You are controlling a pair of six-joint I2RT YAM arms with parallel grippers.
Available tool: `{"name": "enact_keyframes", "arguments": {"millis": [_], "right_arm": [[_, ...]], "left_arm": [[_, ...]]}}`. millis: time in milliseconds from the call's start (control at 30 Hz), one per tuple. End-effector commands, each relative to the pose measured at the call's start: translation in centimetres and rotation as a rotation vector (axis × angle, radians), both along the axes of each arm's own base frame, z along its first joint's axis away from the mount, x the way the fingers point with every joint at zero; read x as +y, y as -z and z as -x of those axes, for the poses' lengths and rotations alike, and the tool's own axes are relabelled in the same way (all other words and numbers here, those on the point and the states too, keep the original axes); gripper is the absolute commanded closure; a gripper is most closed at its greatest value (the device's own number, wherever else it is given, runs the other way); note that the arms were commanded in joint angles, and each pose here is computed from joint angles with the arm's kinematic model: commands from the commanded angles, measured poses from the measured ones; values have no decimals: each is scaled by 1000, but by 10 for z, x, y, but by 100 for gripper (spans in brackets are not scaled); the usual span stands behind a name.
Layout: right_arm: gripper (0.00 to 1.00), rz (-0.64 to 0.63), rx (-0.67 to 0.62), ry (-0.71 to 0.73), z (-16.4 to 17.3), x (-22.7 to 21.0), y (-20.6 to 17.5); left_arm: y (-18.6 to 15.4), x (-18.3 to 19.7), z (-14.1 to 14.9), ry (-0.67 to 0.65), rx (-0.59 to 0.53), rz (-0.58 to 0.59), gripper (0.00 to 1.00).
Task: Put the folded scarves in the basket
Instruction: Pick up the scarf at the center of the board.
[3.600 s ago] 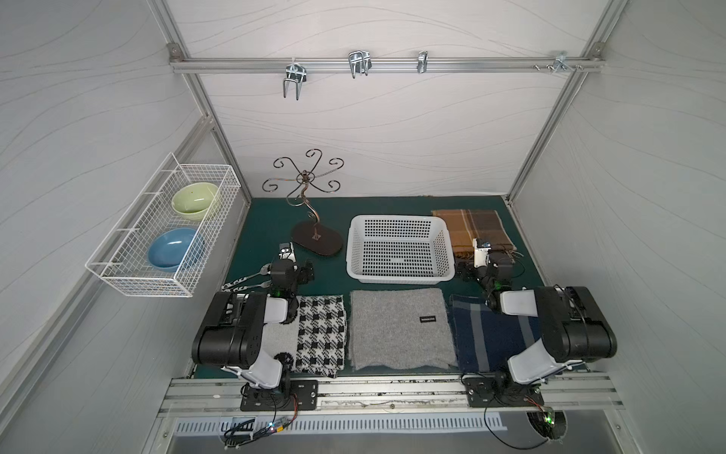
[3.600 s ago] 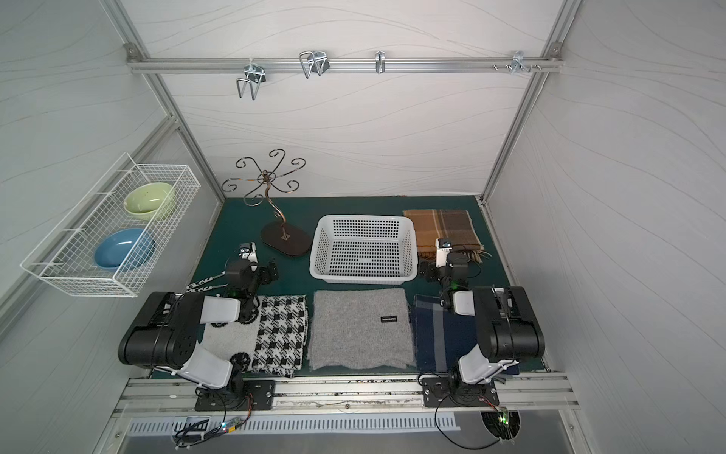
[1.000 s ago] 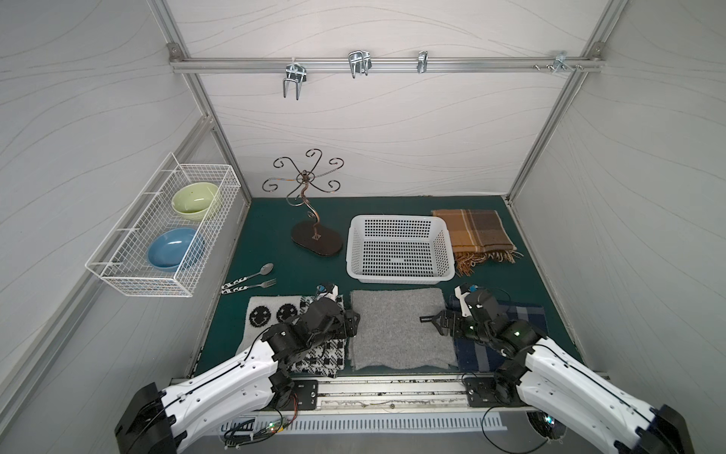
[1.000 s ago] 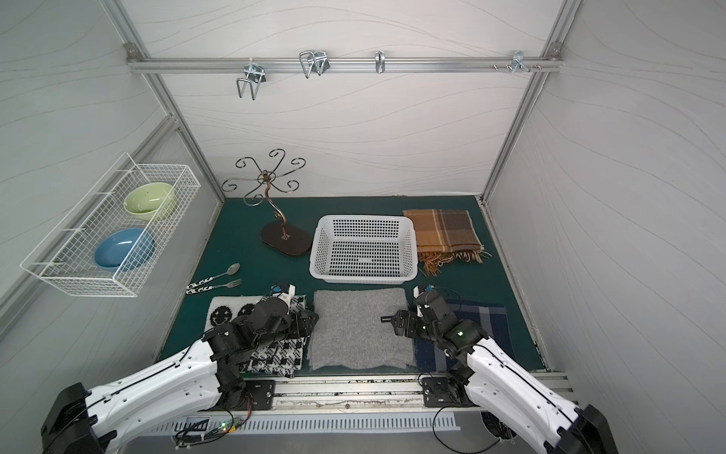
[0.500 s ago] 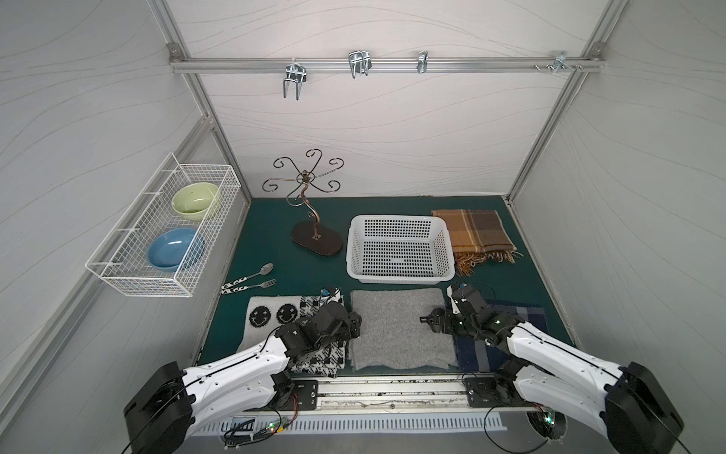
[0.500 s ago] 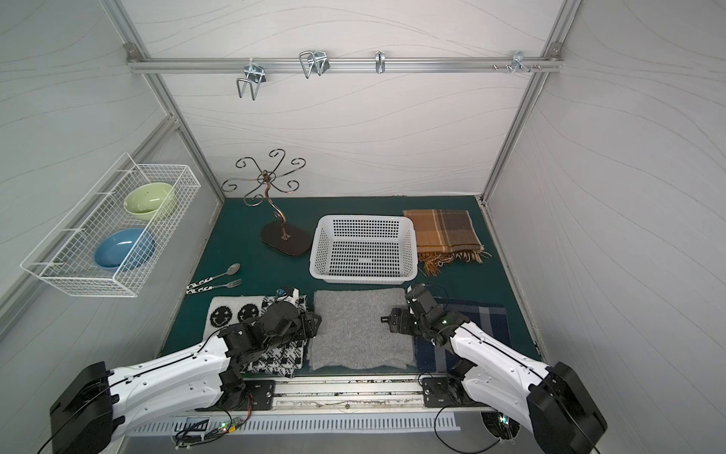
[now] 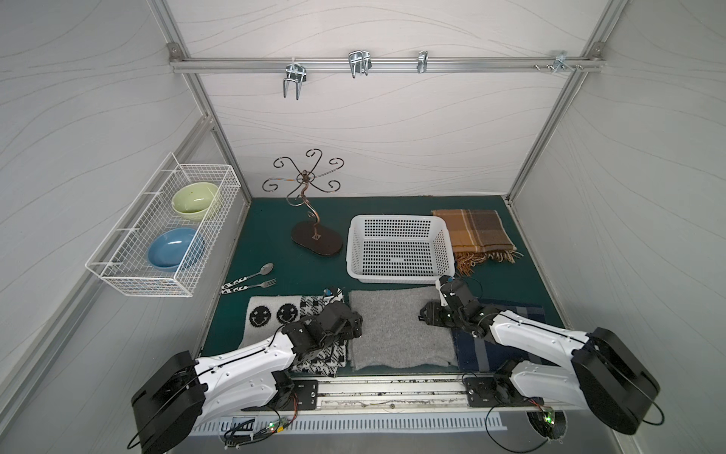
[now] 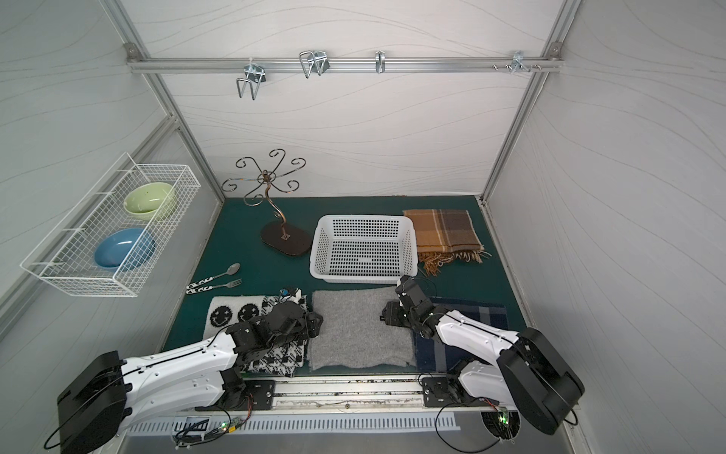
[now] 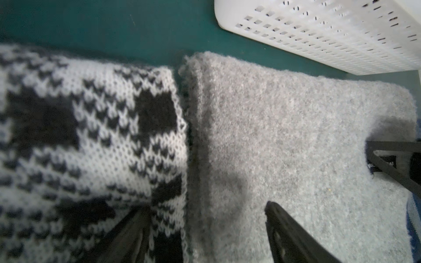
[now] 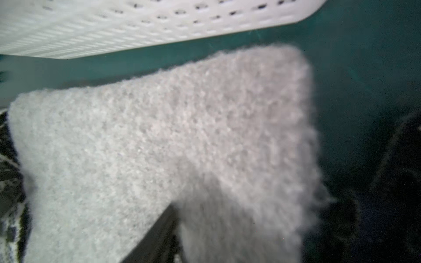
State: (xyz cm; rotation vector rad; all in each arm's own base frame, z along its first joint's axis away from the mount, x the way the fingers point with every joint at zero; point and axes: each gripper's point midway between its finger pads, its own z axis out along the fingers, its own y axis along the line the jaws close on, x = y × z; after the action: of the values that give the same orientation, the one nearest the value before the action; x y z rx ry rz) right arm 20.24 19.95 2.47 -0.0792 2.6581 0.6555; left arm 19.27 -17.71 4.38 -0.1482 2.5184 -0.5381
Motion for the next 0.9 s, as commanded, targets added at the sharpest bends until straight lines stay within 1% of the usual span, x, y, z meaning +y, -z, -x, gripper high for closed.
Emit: {"name": "enact_keyframes", "arguments": {"millis": [0,33,133,233,267,333,367,467,533,633,733,767,833,867], "right_arm": [[62,43,141,-48,33,-7,29],[68,41,139,-44,33,-7,27],[80,47,117,-42,31,-10,22],[86,49,100,-13,31,-22,16],[87,37,106,11,31,-28,17],[87,-49,113,46,28,-32,12],[88,-69,109,52,26,-31,10],[88,-56,125,35,27,-30,11],[88,-54,142,27,28,-28,14],[89,-54,142,31,28,-28,17],[88,-59,139,29,28,-28,17],[89,-60,140,26,29,-27,17],[89,-63,133,25,29,-27,16],[89,-63,129,26,29,-27,16]], "left_arm": [[2,7,0,-16,-3,-33,17],[2,10,0,-19,-2,-52,17],[4,13,1,-19,5,-73,17],[3,8,1,-14,2,-48,17],[1,5,0,-7,-3,-31,17],[-4,0,-2,-2,-9,-7,17],[-8,-4,-3,4,-14,6,17],[-17,-14,-6,20,-25,47,18],[-20,-17,-9,31,-30,41,17],[-21,-32,-11,56,-20,93,16],[-21,-42,-14,74,-20,101,16],[-18,-40,-14,65,-10,89,15],[-7,-33,-16,45,6,25,14],[-3,-36,-16,57,8,31,14]]}}
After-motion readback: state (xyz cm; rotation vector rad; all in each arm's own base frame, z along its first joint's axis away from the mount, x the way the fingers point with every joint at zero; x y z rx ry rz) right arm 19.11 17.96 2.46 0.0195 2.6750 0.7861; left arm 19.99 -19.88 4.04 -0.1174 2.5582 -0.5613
